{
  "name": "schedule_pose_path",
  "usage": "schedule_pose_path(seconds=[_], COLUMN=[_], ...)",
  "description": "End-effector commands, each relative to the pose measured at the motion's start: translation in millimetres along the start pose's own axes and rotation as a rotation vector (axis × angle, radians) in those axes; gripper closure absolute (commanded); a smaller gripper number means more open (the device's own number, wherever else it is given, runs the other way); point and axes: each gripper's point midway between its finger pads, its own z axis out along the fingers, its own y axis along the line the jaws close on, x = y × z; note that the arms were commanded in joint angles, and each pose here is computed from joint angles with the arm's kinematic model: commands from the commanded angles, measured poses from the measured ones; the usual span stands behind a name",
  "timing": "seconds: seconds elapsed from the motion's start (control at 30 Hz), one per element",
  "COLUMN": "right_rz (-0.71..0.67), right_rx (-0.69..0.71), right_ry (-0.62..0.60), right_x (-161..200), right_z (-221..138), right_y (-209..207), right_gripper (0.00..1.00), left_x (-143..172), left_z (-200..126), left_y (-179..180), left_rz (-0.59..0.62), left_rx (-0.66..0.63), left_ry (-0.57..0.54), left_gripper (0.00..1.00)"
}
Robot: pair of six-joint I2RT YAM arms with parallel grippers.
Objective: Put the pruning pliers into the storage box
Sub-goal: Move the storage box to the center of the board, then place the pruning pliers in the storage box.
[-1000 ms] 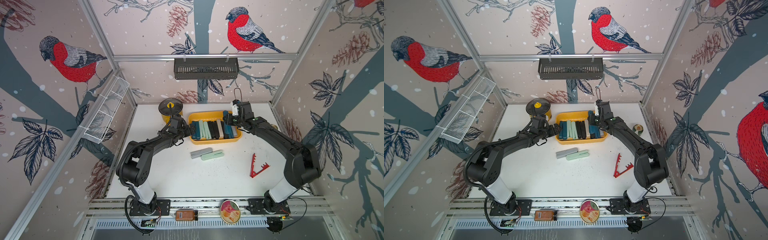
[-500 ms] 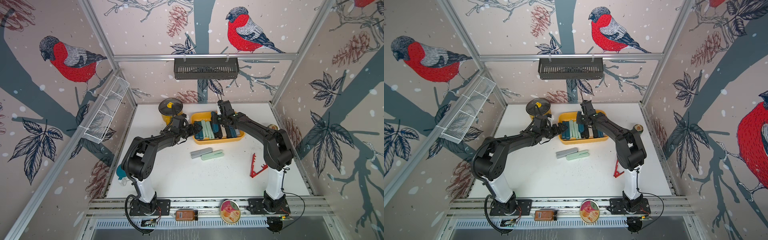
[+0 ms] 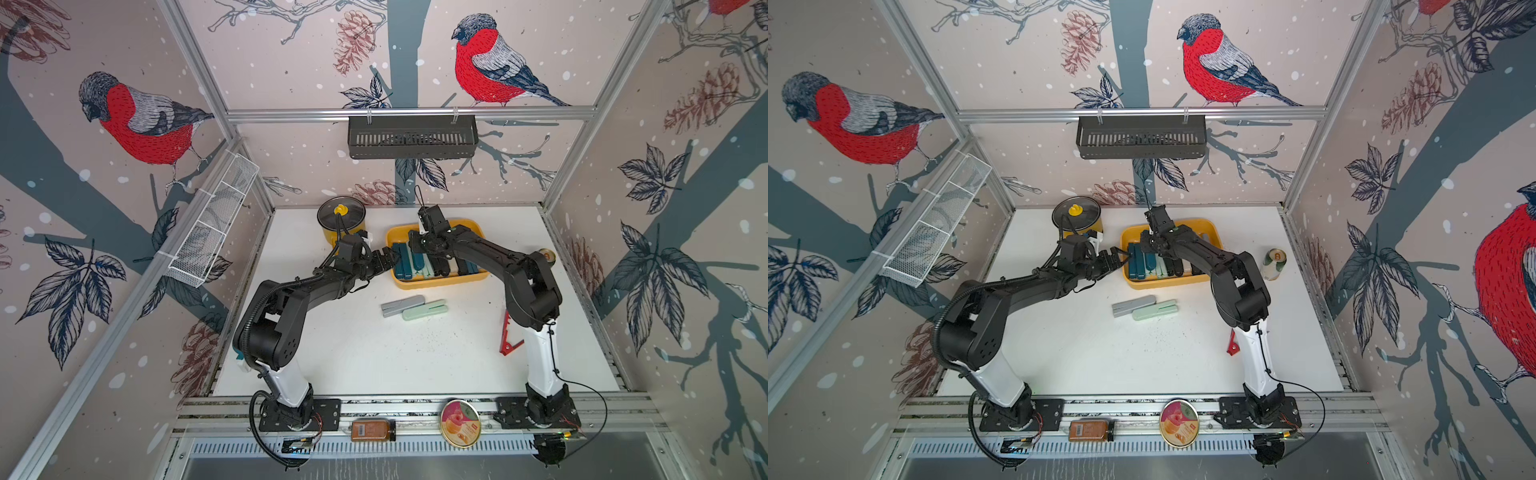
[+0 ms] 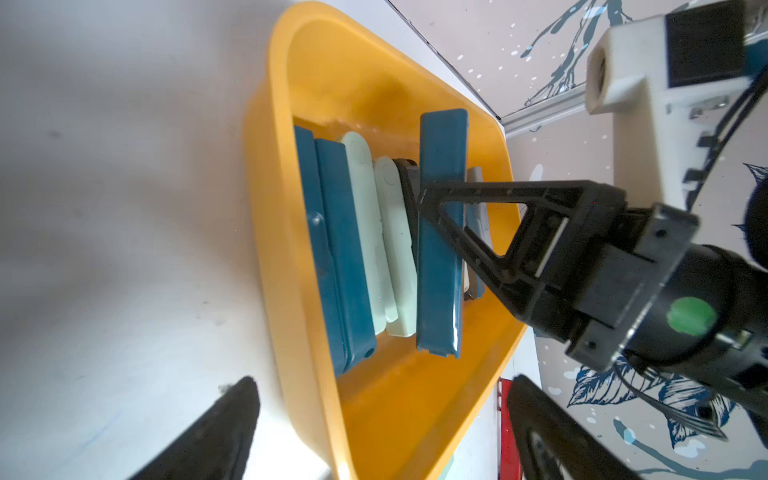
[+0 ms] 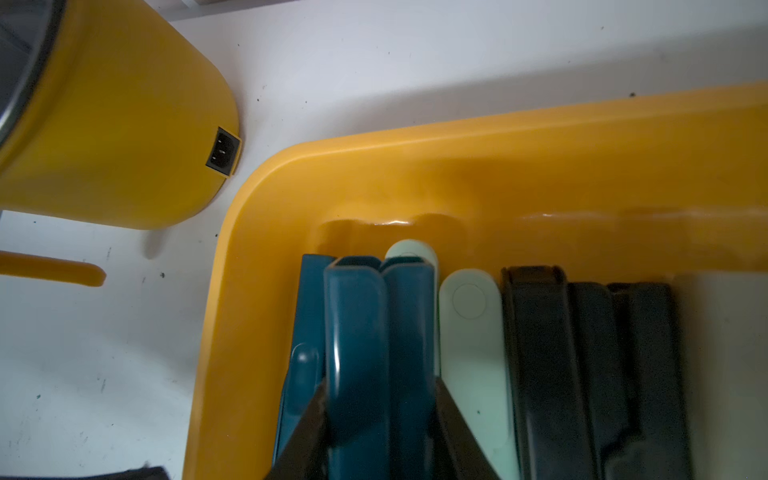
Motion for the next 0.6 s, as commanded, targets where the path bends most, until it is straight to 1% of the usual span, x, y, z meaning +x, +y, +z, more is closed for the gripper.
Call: schedule_pose_path(seconds=[0.0,0.07,0.2,0.43,0.57], right_rz=[-0.037,-0.049,-0.059,-0.075,-0.070], right_rx=[0.065,0.098,0.123,0.122,0.110], right_ry=[0.038,0.047,0.060,0.076,0.065], right_x=[8.2,10.8,15.3,18.9,14.6], right_z=[7.5,11.3,16.6,20.2,17.2], right_y=[-7.0,-11.4,-15.3,-11.6,-7.4], right_gripper=[0.62,0.56,0.52,0.53,0.72], left_x=[-5.8,-4.7,-1.1,0.4,1.2], left_z=[-9.2,-13.2,-16.2,-16.2,-15.4], left_y=[7.5,12.8,21.6,24.7,26.1], left_rz=[0.027,0.026,0.016,0.012,0.012], left_rx=[-0.030,-0.045,-0.061,-0.066,-0.068], left_ry=[-0.032,-0.032,-0.029,-0.024,-0.021], left_gripper=[0.06,0.05,0.05,0.05,0.05])
